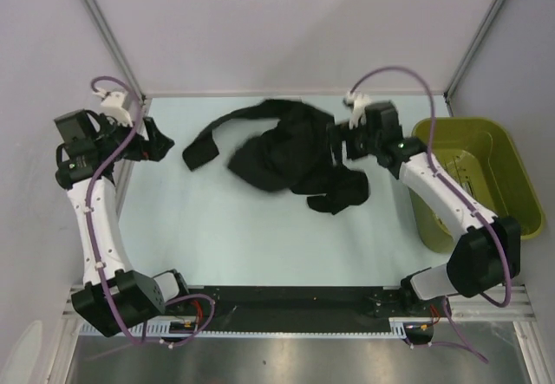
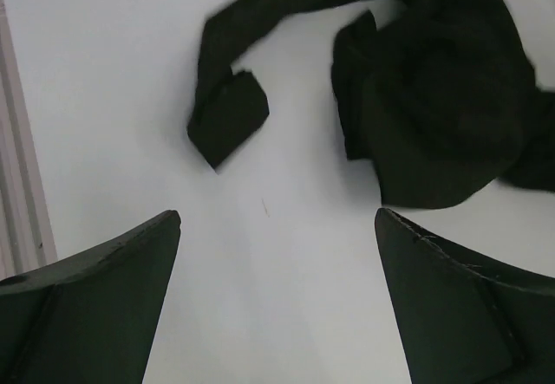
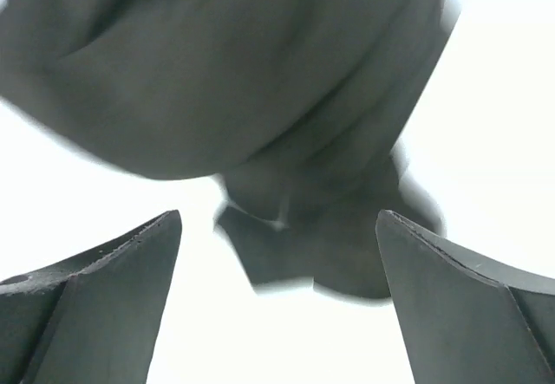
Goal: Fold and stack the long sleeve shirts
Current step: Move the shirt to the center of the board, then flatten the shirt out
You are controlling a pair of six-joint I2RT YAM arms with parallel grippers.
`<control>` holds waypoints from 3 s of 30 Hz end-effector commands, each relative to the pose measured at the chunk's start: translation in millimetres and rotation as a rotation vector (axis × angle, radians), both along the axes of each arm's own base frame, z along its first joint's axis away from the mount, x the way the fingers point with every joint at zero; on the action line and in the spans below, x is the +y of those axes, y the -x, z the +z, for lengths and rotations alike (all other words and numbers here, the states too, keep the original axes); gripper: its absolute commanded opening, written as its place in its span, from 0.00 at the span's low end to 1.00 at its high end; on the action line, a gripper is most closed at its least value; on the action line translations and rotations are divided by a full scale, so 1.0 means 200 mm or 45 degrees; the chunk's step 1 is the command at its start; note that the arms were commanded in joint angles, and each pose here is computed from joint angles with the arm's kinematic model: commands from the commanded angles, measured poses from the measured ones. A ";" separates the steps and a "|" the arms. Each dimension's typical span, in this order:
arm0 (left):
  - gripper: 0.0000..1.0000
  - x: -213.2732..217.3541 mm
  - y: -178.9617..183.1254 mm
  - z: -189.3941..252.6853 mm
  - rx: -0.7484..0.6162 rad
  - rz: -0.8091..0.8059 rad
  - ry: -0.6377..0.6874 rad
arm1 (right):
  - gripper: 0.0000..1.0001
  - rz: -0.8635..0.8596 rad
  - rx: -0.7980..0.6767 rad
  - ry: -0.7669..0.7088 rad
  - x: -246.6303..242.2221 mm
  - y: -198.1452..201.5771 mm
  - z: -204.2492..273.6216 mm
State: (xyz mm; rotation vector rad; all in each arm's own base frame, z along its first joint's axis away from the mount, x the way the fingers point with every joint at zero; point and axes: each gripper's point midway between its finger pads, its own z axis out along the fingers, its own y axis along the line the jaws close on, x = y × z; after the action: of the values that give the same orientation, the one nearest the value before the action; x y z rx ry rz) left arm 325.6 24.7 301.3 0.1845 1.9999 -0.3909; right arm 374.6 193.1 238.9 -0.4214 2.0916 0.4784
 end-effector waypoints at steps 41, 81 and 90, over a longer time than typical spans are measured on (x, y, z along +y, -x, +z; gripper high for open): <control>0.46 -1.07 0.28 -1.43 0.341 -1.193 -1.017 | 0.00 0.194 0.713 0.539 -0.43 0.32 -1.08; 0.00 -0.04 -0.13 -0.33 0.170 -0.368 -0.509 | 0.00 -0.104 -0.424 -0.045 -0.66 0.12 1.08; 0.00 -0.11 -0.37 -0.22 0.067 -0.286 -0.395 | 0.00 -0.361 -0.640 -0.188 -0.76 -0.16 1.25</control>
State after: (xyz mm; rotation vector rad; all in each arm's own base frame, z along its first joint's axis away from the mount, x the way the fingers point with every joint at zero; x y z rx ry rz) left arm 356.4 12.6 226.4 0.6576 2.2069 -0.2164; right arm 358.2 56.8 460.2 -0.2801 1.7255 0.3519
